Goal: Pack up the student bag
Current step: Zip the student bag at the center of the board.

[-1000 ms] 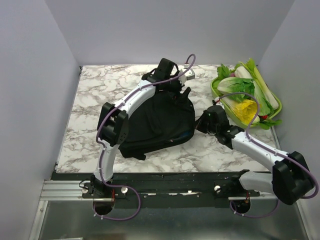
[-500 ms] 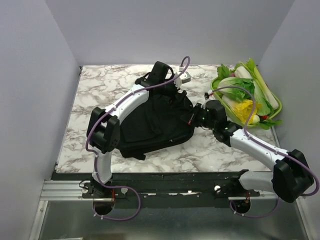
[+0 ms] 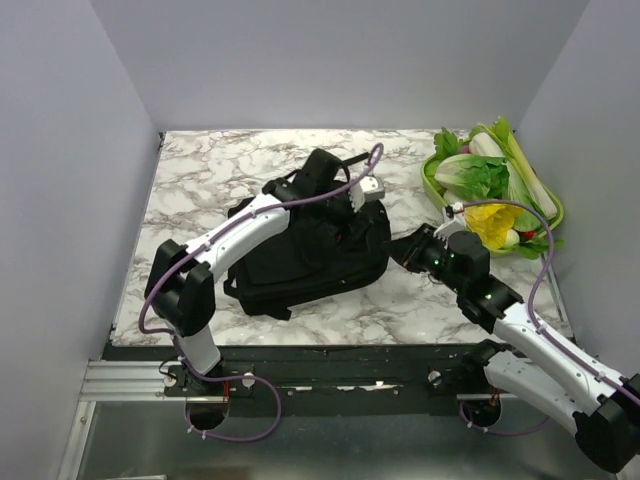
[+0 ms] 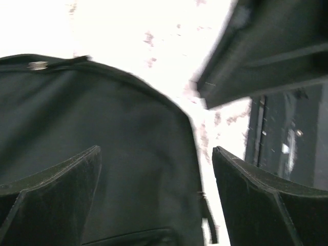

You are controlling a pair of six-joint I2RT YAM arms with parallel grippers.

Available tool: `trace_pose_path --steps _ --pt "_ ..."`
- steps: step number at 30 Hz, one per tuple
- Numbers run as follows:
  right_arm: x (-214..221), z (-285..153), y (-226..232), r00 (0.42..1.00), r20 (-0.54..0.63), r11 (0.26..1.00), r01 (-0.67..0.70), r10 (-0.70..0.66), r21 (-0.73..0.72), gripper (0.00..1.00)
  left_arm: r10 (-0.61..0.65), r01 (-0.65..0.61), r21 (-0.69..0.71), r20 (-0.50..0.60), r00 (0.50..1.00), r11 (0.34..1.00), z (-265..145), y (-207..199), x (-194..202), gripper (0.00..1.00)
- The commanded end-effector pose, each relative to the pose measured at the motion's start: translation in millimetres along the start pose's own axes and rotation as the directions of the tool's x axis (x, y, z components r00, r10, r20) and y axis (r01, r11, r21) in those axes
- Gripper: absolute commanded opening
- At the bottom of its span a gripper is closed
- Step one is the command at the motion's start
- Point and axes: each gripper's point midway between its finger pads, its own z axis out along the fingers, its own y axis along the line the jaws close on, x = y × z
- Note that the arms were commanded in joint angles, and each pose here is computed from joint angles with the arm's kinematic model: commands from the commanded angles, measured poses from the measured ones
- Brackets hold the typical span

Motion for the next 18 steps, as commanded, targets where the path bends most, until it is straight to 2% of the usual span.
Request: trace_pose_path --steps 1,3,8,11,15,18 --pt "10.3 -6.9 -35.3 1.000 -0.004 0.990 0.009 -0.008 0.143 0.31 0.128 -0.122 0.055 -0.123 0.984 0.991 7.5 -54.2 28.7 0.94" --pt "15.4 -9.3 -46.7 1.000 -0.006 0.982 -0.016 0.017 0.189 0.33 0.147 -0.142 0.037 -0.162 0.976 0.989 14.2 -53.6 44.3 0.95" --pt "8.3 -25.2 -60.1 0.996 0.081 0.972 -0.050 0.033 0.227 0.34 0.245 -0.269 -0.063 -0.261 0.934 0.961 32.6 -48.2 64.8 0.95" --pt "1.0 -35.6 -60.9 0.992 0.122 0.970 -0.062 0.034 0.235 0.34 0.260 -0.314 -0.178 -0.273 0.926 0.933 36.3 -26.5 58.7 0.94" --pt "1.9 -46.2 -70.8 0.988 0.151 0.962 -0.082 0.044 0.261 0.33 0.272 -0.337 -0.316 -0.231 0.934 0.887 36.5 -0.9 32.2 0.90" --pt "3.5 -49.3 -74.1 0.986 0.159 0.960 -0.094 0.053 0.265 0.34 0.272 -0.330 -0.311 -0.218 0.937 0.891 41.1 0.9 26.5 0.89"
